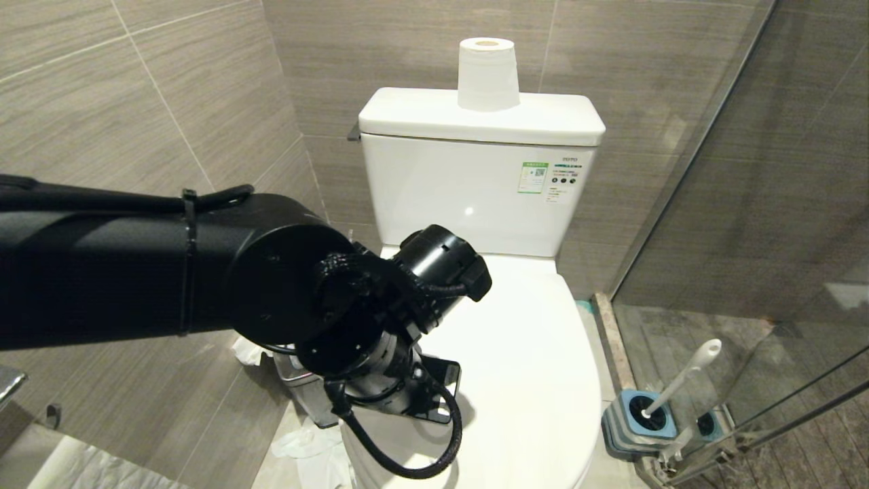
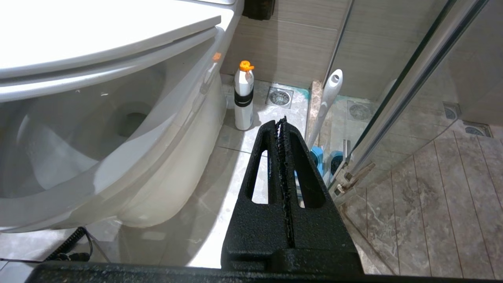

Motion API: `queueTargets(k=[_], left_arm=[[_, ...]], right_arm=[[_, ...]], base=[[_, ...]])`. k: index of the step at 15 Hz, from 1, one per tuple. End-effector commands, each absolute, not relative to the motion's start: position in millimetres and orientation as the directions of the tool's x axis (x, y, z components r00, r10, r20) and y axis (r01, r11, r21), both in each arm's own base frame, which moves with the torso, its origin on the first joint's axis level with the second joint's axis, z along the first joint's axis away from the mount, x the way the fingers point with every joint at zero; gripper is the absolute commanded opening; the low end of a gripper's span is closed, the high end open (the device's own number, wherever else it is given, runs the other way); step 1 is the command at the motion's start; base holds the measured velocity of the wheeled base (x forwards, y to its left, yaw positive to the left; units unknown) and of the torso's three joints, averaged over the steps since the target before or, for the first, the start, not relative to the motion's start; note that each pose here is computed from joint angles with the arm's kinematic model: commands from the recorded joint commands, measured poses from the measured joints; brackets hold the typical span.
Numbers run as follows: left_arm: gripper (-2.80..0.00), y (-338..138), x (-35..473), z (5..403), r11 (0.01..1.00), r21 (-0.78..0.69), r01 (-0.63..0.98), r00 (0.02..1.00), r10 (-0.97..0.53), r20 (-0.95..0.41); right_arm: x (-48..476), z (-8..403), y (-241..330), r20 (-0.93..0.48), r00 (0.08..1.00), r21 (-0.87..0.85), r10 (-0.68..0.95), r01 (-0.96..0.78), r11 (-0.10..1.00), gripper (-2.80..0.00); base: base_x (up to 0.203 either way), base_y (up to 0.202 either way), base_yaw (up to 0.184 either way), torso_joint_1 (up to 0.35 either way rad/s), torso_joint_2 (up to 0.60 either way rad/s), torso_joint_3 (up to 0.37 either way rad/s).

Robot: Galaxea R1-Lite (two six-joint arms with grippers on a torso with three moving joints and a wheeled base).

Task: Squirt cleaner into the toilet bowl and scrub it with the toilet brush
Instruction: Close the toilet lid

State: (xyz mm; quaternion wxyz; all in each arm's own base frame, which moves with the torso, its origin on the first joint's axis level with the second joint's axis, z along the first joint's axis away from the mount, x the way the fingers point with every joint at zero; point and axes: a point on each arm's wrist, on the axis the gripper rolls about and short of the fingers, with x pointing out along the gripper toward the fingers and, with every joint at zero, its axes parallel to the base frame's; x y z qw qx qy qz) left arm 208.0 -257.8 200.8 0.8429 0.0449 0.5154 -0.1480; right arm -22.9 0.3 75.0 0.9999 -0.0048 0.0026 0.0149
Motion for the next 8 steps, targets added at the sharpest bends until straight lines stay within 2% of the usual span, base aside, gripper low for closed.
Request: queueTargets(k=[1, 8], left_arm=[[-2.8, -264, 216, 190, 0.958, -0.069, 0.279, 0.436, -0.19, -0.88], [-2.8, -275, 240, 167, 0.966, -0.086, 0.242, 0.499, -0.2, -0.843]], right_arm=[[-23, 75, 0, -0.006, 1.0, -0.011, 0.031, -0.031, 0.999, -2.8], [-23, 75, 0, -0.006, 1.0, -0.01, 0.031, -0.031, 0.999, -2.8]], base=[[0.0, 0.0, 0.0, 0.0, 0.0, 0.0], [0.0, 0.0, 0.0, 0.0, 0.0, 0.0]])
